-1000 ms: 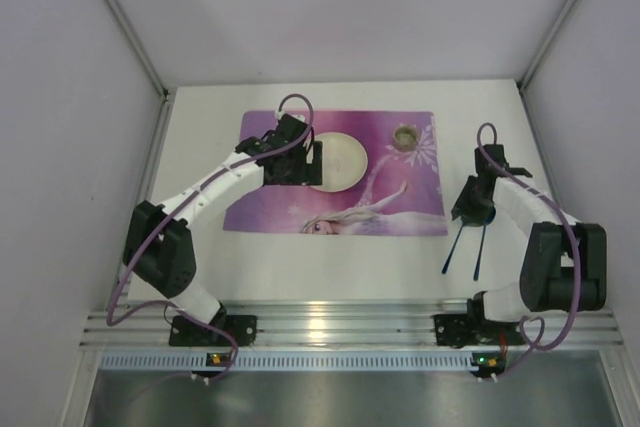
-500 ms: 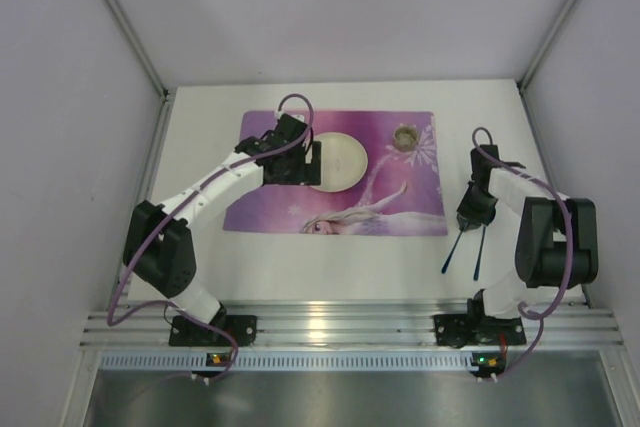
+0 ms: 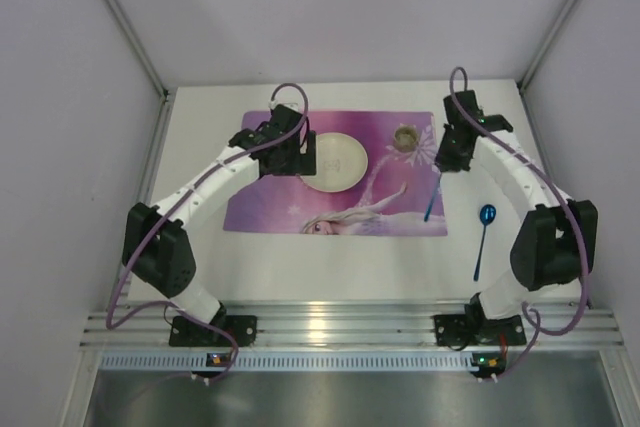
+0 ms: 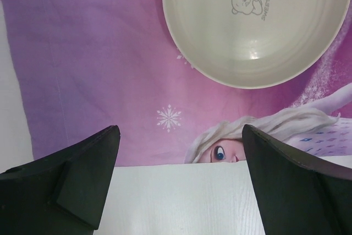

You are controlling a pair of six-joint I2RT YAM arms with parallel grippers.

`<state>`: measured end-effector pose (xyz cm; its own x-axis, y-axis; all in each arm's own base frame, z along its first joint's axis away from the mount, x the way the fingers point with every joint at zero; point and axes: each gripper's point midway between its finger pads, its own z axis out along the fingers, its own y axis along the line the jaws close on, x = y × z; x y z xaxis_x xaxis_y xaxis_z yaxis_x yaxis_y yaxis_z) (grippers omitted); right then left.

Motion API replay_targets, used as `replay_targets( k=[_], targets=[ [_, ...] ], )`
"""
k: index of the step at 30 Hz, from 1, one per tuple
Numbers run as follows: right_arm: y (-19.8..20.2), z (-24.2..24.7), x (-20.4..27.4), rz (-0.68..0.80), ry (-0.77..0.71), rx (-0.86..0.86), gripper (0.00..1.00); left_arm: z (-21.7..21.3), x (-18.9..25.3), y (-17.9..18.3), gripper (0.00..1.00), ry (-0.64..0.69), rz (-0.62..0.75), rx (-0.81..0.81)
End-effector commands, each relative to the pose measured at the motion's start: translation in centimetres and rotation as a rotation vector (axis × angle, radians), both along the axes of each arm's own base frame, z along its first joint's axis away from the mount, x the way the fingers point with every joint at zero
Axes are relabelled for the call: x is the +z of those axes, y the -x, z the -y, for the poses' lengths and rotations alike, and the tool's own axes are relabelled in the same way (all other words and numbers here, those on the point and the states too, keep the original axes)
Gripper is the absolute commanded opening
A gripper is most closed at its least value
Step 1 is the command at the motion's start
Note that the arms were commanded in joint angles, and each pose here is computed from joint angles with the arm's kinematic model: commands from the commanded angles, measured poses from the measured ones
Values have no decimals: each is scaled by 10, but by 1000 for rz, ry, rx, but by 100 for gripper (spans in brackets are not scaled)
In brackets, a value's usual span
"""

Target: Set the dinner table for one person

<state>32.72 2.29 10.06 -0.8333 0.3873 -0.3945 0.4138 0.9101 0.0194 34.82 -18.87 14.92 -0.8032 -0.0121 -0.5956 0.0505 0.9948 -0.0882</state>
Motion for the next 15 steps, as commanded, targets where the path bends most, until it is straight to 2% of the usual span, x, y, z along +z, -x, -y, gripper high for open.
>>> replay_targets(
  k=[1,3,4,6,7,9,10,11,12,13,14,15],
  targets=[
    [-29,-91,88,220,-98,191,0,-20,58,-18,98,-6,142,72],
    [-40,-170,127,324,-266,355,0,-60,69,-16,99,-136,168,231],
    [-46,-195,121,317,-300,395,0,-74,83,-15,99,-167,190,299],
    [-45,-260,141,337,-465,515,0,-109,95,-4,99,-249,201,443],
    [-55,-283,122,305,-488,532,0,-120,105,2,99,-243,229,487],
    [-61,-332,143,350,-569,605,0,-134,112,11,99,-239,256,529],
    [-68,-354,119,309,-584,629,0,-142,115,23,99,-218,268,549],
    [-77,-373,136,354,-623,641,0,-145,115,28,99,-209,269,556],
    [-74,-393,134,346,-649,667,0,-148,114,34,99,-192,263,562],
    [-81,-409,99,282,-654,661,0,-154,111,45,99,-192,251,570],
    [-88,-424,115,312,-700,656,0,-155,109,50,99,-181,242,577],
    [-89,-434,106,293,-710,653,0,-155,110,57,99,-161,241,568]
  ],
)
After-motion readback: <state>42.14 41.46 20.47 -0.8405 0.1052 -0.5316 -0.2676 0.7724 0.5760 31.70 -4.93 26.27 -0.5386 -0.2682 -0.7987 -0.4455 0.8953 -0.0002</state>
